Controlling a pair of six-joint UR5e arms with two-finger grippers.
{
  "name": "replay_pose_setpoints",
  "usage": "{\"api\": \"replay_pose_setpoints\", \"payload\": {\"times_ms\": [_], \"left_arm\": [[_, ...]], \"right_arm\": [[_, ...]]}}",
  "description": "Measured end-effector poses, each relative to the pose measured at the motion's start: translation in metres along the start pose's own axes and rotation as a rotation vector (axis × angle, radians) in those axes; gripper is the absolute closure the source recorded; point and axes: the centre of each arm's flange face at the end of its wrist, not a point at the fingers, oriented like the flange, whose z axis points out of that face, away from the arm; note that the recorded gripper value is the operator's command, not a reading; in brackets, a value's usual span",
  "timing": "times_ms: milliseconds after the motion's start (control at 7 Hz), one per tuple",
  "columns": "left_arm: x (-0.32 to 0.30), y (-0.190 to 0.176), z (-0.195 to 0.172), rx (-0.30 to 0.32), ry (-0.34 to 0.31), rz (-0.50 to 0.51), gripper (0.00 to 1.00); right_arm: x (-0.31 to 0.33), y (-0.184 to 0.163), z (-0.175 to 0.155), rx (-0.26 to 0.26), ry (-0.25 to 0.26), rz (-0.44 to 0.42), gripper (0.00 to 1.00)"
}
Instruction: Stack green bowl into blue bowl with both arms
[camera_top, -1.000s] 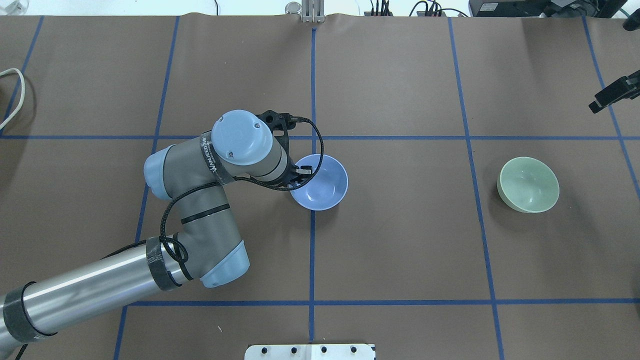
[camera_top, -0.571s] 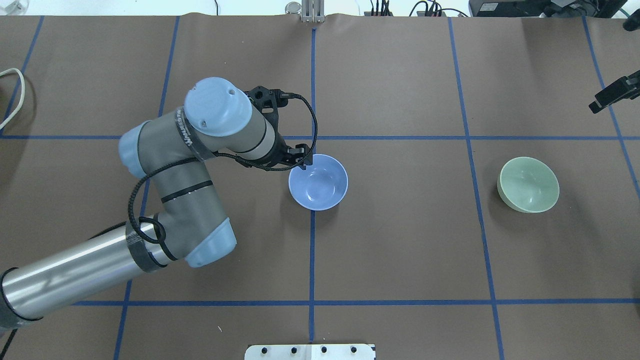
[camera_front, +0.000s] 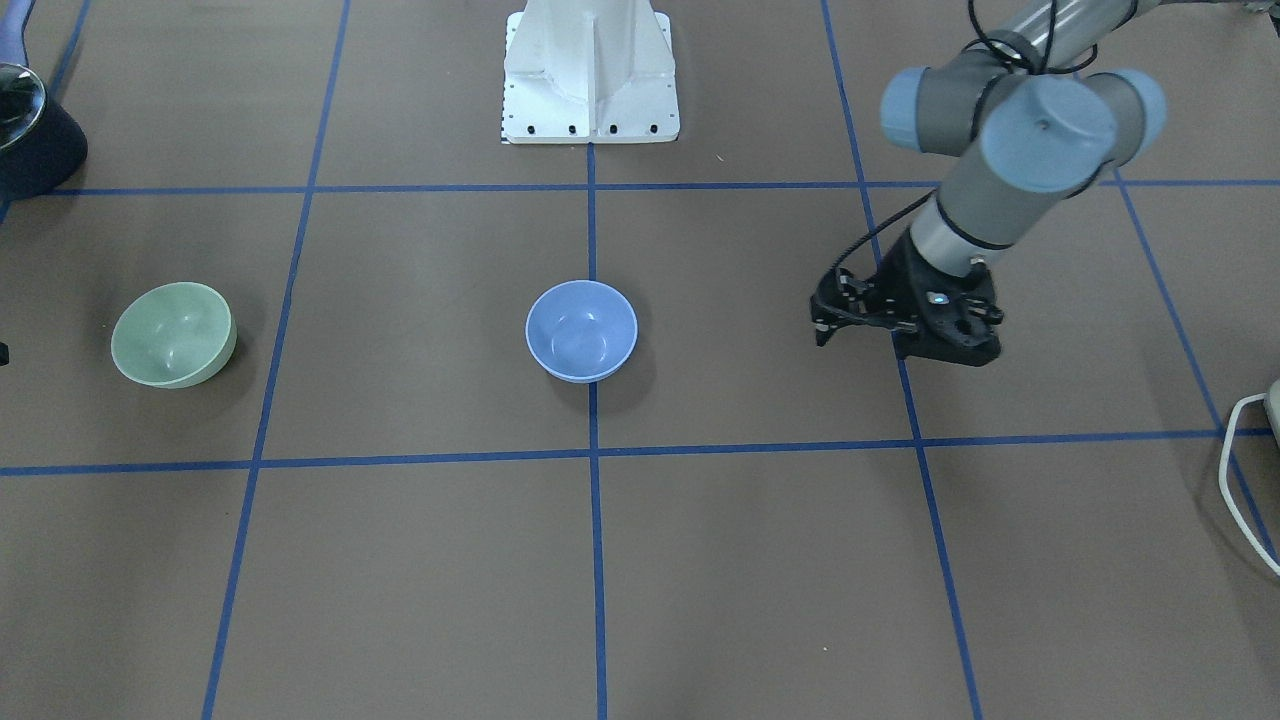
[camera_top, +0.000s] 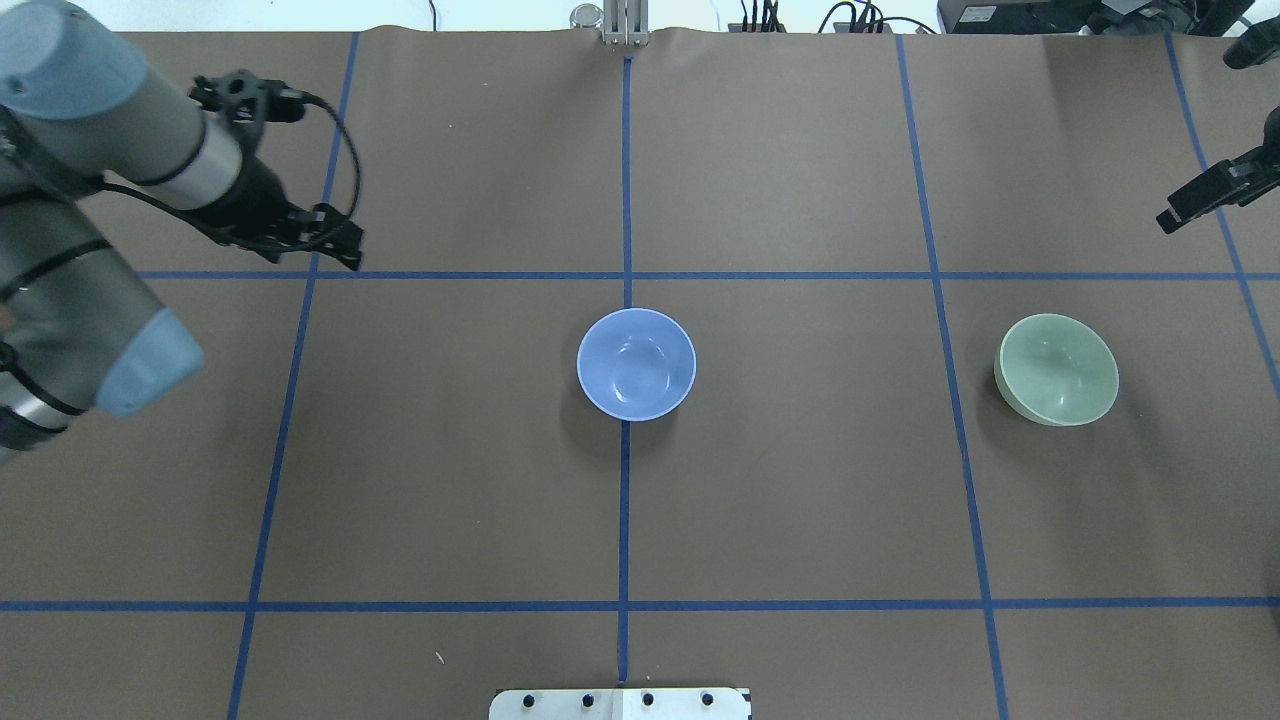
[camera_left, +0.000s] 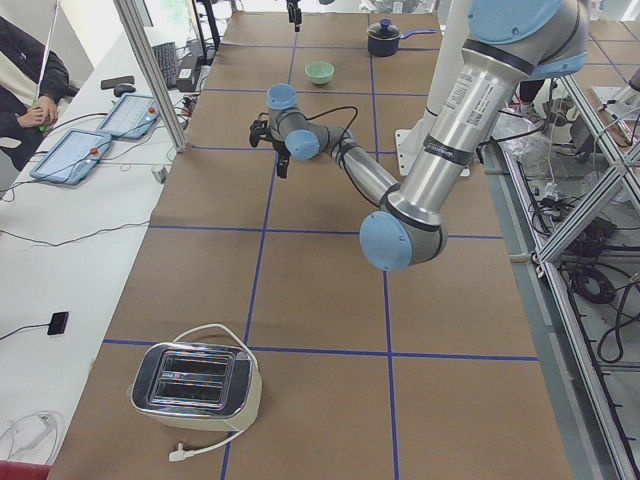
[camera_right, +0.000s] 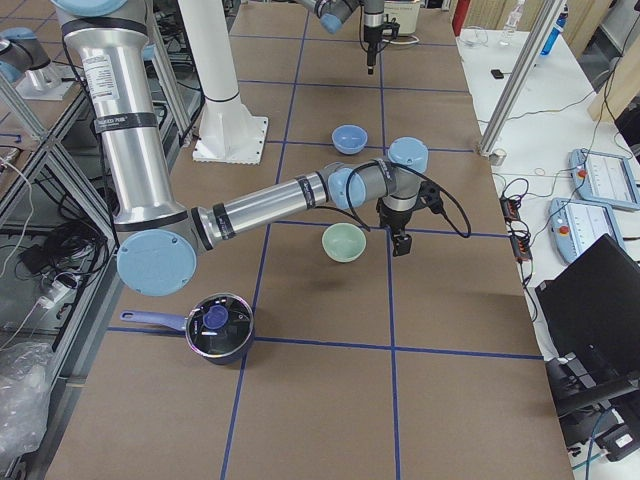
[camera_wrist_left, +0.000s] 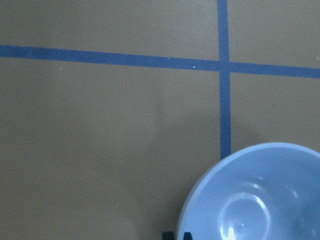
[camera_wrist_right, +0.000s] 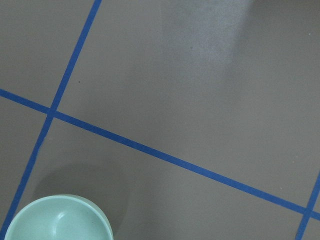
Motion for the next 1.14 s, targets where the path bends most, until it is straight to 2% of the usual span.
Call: {"api": "replay_pose_setpoints", "payload": {"times_ms": [286, 429, 571, 857, 1000, 1143], "left_arm": [[-0.152, 0.01, -0.049, -0.019, -0.141, 0.126, 0.0], [-0.223, 0.022, -0.077, -0.048, -0.197, 0.153, 0.01], [-0.292, 0.041, -0.1, -0.08, -0.223, 0.152, 0.01], [-0.388, 0.095, -0.115, -0.12, -0.206, 0.125, 0.01], [-0.413, 0.113, -0.114, -0.133, -0.198, 0.102, 0.01], [-0.429, 0.125, -0.114, -0.142, -0.195, 0.075, 0.01]], "right_arm": [[-0.018, 0.012, 0.009, 0.042, -0.022, 0.01, 0.0], [-0.028, 0.021, 0.021, 0.081, -0.045, 0.02, 0.0], [-0.036, 0.031, 0.031, 0.107, -0.066, 0.03, 0.01], [-0.043, 0.044, 0.049, 0.105, -0.075, 0.031, 0.02], [-0.047, 0.049, 0.061, 0.093, -0.063, 0.023, 0.02], [-0.049, 0.055, 0.074, 0.082, -0.047, 0.013, 0.07]]}}
